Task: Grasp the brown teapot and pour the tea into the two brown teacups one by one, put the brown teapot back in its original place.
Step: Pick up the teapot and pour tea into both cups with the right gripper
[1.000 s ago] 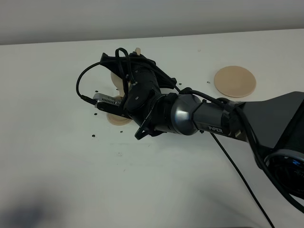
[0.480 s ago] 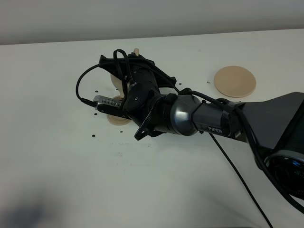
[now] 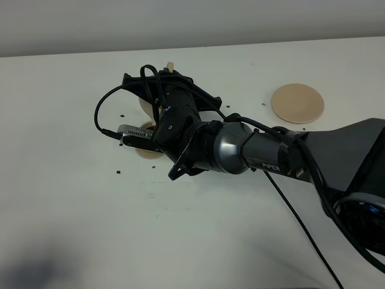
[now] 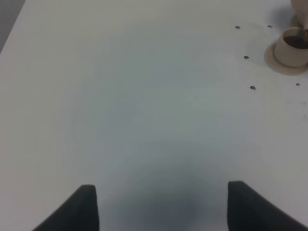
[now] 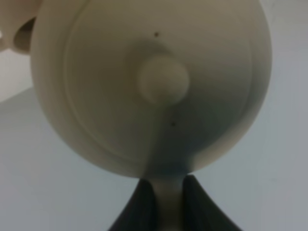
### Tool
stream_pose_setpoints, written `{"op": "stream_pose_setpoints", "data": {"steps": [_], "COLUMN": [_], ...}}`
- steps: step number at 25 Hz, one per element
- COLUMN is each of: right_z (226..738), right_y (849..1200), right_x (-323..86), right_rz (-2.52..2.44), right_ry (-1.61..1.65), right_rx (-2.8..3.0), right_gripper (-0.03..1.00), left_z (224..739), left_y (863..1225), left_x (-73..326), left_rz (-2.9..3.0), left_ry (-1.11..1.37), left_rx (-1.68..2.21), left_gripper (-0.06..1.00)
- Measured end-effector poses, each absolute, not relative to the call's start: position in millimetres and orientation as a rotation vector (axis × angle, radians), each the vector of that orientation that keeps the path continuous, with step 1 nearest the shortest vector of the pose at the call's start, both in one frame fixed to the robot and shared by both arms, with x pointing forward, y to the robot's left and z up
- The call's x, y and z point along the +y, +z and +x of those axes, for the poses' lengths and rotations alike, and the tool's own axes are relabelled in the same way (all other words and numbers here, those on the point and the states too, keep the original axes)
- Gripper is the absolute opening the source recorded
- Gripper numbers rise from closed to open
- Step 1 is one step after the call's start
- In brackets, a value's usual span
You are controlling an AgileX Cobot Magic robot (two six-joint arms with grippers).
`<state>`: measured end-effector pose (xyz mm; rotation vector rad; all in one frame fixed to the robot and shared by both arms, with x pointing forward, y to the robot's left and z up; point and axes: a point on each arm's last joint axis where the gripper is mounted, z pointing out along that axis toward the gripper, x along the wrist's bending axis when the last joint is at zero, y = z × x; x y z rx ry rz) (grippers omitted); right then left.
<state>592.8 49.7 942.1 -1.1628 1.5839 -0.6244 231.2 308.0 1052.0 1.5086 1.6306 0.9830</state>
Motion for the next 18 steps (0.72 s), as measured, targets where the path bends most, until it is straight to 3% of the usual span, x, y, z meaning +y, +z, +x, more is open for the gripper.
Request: {"op": "stream_pose_setpoints", "data": {"steps": [18], "right_z": [594.7], "right_y": [947.6], "right_x": [50.8], "right_rz": [-1.069], "right_ry": [-0.575], "right_rx": [1.618], "right_gripper": [0.09], "left_z": [231.2], "left_y": [1052.0], "left_x": [308.0], "left_rz": [1.509], "left_ry": [0.983], "left_rx": [1.631], "left_gripper": [0.59]}}
